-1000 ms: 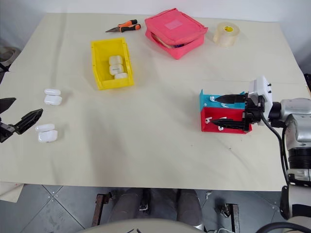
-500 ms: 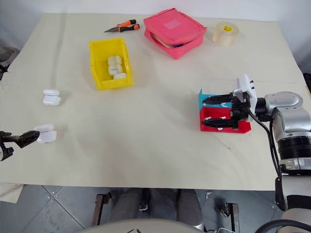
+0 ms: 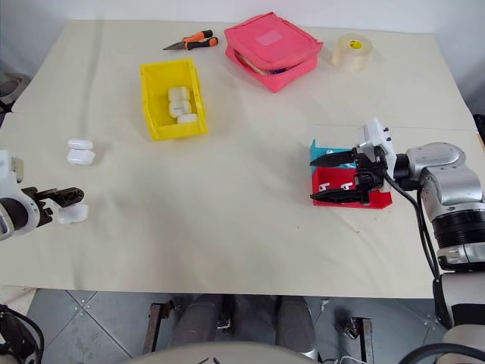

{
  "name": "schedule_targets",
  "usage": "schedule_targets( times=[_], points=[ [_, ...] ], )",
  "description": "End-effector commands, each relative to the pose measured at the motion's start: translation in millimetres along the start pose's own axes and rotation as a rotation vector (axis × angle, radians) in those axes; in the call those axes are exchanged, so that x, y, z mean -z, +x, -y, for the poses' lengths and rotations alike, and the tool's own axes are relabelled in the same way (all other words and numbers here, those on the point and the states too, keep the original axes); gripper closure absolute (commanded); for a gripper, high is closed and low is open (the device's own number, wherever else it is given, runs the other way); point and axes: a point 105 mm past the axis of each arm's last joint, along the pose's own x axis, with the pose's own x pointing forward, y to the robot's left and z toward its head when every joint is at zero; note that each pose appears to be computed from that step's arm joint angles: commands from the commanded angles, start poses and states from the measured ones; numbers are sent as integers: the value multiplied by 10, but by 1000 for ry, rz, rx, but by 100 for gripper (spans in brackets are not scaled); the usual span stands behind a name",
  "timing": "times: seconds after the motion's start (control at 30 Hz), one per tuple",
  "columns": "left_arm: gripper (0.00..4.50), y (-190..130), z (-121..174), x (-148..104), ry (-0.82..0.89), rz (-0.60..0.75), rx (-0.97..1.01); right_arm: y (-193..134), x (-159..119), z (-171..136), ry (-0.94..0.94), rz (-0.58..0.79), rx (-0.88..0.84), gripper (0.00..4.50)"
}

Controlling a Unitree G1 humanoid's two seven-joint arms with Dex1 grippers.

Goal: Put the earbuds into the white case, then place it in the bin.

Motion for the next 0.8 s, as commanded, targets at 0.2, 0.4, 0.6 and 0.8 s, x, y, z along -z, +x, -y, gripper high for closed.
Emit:
schedule_targets(
  times=[0.2,0.4,0.6,0.8],
  points=[
    [4,-471,-94,-59,36,-26,-41,-112,-16,-94,-14,1,-51,0],
    [4,-386,15,-55,26,-31,-15,-34,-27,-48,-21,12,-58,0],
    [4,-259,55,-44,-5,-61,-12,-31,-19,-45,-22,11,-57,0],
    [4,-142,92,-8,-7,-114,-11,-50,3,-65,-19,6,-52,0]
  ],
)
